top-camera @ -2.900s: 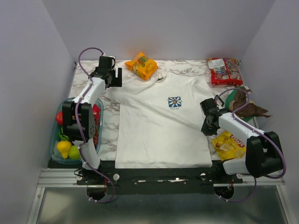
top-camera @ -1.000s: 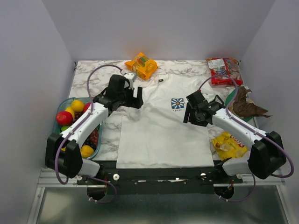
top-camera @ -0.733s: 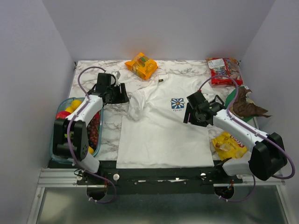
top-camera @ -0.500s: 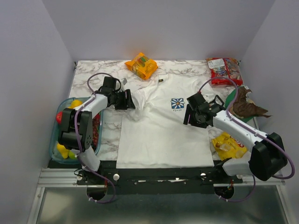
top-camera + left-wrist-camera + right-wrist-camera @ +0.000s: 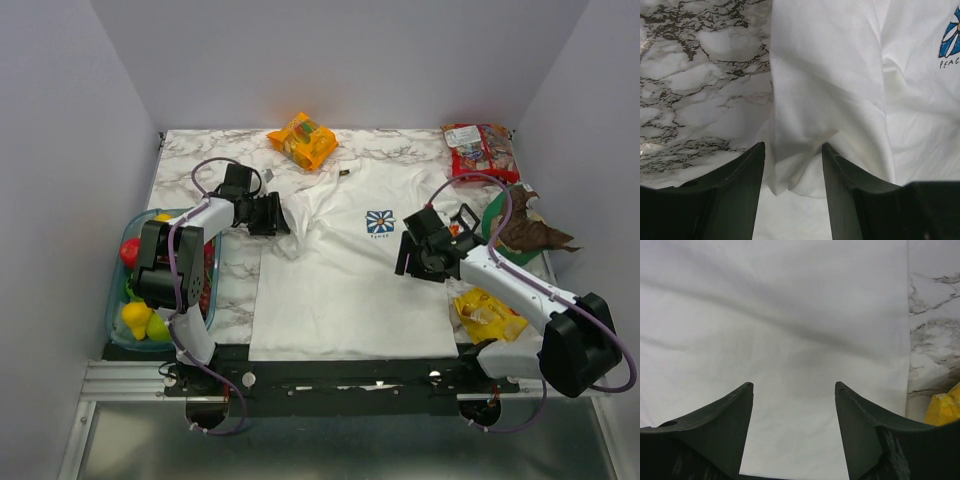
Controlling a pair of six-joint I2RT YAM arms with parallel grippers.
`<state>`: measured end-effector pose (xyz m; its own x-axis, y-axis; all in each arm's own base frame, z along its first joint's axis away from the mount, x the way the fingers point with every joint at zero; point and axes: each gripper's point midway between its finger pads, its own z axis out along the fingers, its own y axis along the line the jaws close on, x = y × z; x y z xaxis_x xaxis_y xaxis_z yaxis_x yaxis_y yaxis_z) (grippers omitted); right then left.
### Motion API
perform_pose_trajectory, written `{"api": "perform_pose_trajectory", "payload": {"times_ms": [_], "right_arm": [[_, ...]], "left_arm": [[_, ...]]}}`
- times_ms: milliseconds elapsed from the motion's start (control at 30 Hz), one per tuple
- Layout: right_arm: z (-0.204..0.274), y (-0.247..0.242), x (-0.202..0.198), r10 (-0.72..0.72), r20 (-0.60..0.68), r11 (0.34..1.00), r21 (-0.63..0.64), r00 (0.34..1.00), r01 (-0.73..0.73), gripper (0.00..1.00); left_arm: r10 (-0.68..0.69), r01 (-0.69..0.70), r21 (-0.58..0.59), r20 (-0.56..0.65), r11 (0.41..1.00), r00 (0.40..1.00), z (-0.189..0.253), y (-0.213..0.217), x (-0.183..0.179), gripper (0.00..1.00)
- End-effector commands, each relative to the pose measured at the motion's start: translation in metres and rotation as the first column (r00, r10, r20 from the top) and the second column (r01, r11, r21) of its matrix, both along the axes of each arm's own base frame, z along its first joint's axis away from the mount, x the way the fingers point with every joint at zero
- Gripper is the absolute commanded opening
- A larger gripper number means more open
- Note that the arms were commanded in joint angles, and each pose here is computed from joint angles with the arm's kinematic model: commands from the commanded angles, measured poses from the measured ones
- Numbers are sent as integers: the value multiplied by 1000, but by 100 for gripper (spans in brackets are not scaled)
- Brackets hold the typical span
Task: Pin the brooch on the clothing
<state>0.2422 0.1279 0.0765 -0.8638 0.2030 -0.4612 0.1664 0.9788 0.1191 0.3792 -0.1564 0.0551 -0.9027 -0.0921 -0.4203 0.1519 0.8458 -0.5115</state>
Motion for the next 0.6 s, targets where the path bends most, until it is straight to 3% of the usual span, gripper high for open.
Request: {"api": "perform_pose_trajectory", "payload": {"times_ms": [0, 467, 500, 567], "right_arm": [[-3, 0, -7, -1, 4, 1000, 25, 1000, 1, 74], [-5, -1, -15, -6, 3, 999, 43, 1000, 6, 74], [-5, -1, -16, -6, 2, 999, 43, 1000, 6, 74], [-5, -2, -16, -8, 6, 999, 42, 1000, 7, 74]], "left_arm": [[42, -39, -50, 63, 998, 997, 14, 4, 19, 57], [10, -10, -184, 0, 983, 1000, 1, -11, 14, 51], [11, -12, -185, -5, 983, 1000, 0, -11, 14, 50], [2, -4, -189, -7, 982, 1000, 0, -12, 14, 37]]}}
